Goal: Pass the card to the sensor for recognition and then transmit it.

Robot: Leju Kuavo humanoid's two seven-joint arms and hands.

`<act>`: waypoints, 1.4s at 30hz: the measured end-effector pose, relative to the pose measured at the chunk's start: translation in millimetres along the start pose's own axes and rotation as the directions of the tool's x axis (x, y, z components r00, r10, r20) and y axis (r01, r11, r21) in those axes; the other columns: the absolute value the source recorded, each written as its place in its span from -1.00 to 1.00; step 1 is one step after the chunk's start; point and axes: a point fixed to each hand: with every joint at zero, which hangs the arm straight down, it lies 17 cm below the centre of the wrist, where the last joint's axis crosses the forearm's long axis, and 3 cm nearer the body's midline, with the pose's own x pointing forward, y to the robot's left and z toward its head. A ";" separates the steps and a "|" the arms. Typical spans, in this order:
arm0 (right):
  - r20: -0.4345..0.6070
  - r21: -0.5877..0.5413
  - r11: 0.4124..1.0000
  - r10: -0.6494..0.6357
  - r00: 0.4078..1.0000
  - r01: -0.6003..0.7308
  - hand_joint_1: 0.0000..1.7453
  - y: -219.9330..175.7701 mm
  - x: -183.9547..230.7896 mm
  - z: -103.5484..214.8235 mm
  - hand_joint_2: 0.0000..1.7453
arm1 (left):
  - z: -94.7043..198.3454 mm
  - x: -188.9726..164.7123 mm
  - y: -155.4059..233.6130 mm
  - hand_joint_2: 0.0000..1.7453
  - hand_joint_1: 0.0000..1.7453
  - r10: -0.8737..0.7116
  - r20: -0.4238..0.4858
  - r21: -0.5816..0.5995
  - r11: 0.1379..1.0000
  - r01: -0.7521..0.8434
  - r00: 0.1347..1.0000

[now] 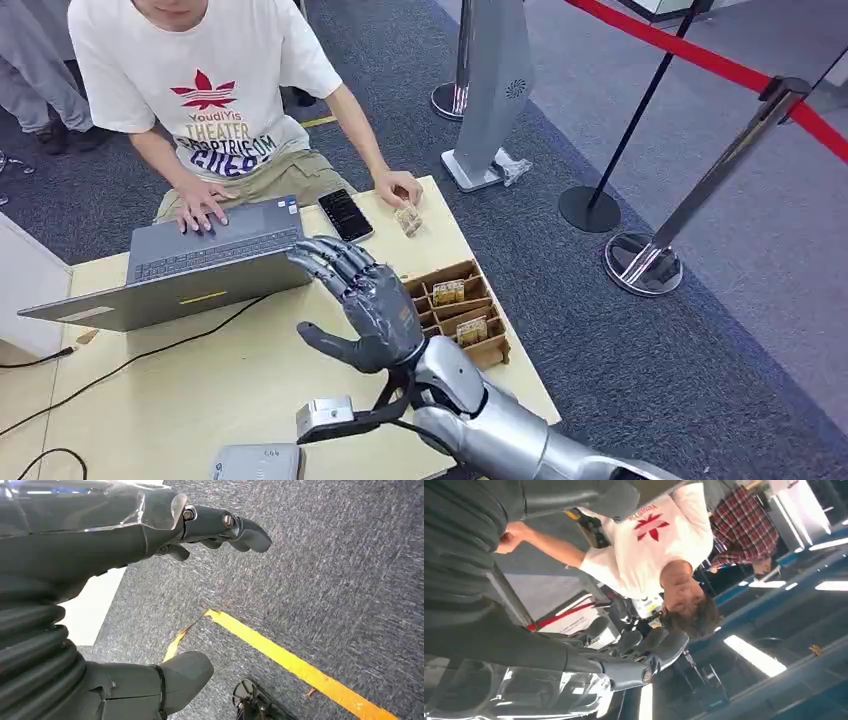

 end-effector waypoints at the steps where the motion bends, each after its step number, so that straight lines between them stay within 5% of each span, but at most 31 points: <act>1: -0.008 0.007 1.000 0.002 1.000 -0.002 -0.40 2.3 -2.7 3.5 1.00 | -0.1 -0.2 0.2 1.00 -1.00 -0.001 0.002 -0.001 1.000 0.001 1.000; 4: -0.030 0.027 1.000 0.008 1.000 -0.007 -0.38 8.1 -9.6 14.5 1.00 | -1.0 -2.1 1.7 1.00 -1.00 -0.009 0.006 -0.003 1.000 0.009 1.000; 6: -0.046 0.036 0.999 0.013 0.999 -0.012 -0.12 11.0 -14.6 21.7 1.00 | -1.4 -2.3 2.7 1.00 -1.00 -0.014 0.010 -0.003 1.000 0.014 1.000; 10: -0.068 0.057 0.998 0.025 0.997 -0.021 -0.10 16.3 -22.4 34.7 1.00 | -2.0 -0.7 4.3 1.00 -1.00 -0.019 0.020 -0.002 1.000 0.020 1.000; 12: -0.080 0.066 0.997 0.040 0.996 -0.035 -0.24 18.0 -27.5 40.5 1.00 | -2.2 -0.2 4.9 1.00 -1.00 -0.022 0.023 -0.002 1.000 0.022 0.999; 14: -0.082 0.075 0.995 0.067 0.994 -0.061 -0.02 19.3 -30.8 45.3 1.00 | -2.5 -0.1 6.1 1.00 -1.00 -0.025 0.025 0.000 1.000 0.025 0.999; 17: -0.083 0.087 0.991 0.111 0.990 -0.104 -0.26 20.8 -34.8 51.4 1.00 | -2.8 -0.1 6.7 1.00 -1.00 -0.028 0.027 -0.001 1.000 0.028 0.999; 20: -0.085 0.104 0.983 0.161 0.983 -0.152 -0.36 21.1 -41.1 58.0 1.00 | -3.1 -0.7 7.3 1.00 -1.00 -0.031 0.028 0.000 1.000 0.031 0.999; 22: -0.088 0.114 0.978 0.184 0.979 -0.174 -0.24 21.0 -44.8 60.8 1.00 | -3.4 -1.4 8.5 1.00 -1.00 -0.031 0.027 0.002 1.000 0.031 0.999; 26: -0.083 0.144 0.966 0.227 0.970 -0.213 -0.42 23.0 -48.6 66.2 1.00 | -3.3 -3.1 8.3 1.00 -1.00 -0.037 0.028 0.002 0.999 0.037 0.999; 33: -0.076 0.194 0.950 0.265 0.961 -0.246 -0.16 26.7 -56.4 73.2 1.00 | -3.4 -1.8 8.1 1.00 -1.00 -0.044 0.035 -0.004 0.999 0.044 0.998; 35: -0.075 0.204 0.945 0.277 0.958 -0.257 -0.22 27.0 -58.7 75.0 1.00 | -3.5 -1.9 8.3 1.00 -1.00 -0.047 0.037 -0.004 0.999 0.047 0.998; 36: -0.073 0.210 0.941 0.284 0.956 -0.264 -0.08 27.2 -60.0 75.8 1.00 | -3.5 -1.9 8.3 1.00 -1.00 -0.048 0.038 -0.004 0.999 0.048 0.998; 42: -0.071 0.241 0.929 0.306 0.949 -0.281 -0.14 30.1 -64.7 79.4 1.00 | -3.5 -1.1 8.2 1.00 -1.00 -0.048 0.043 -0.006 0.999 0.048 0.998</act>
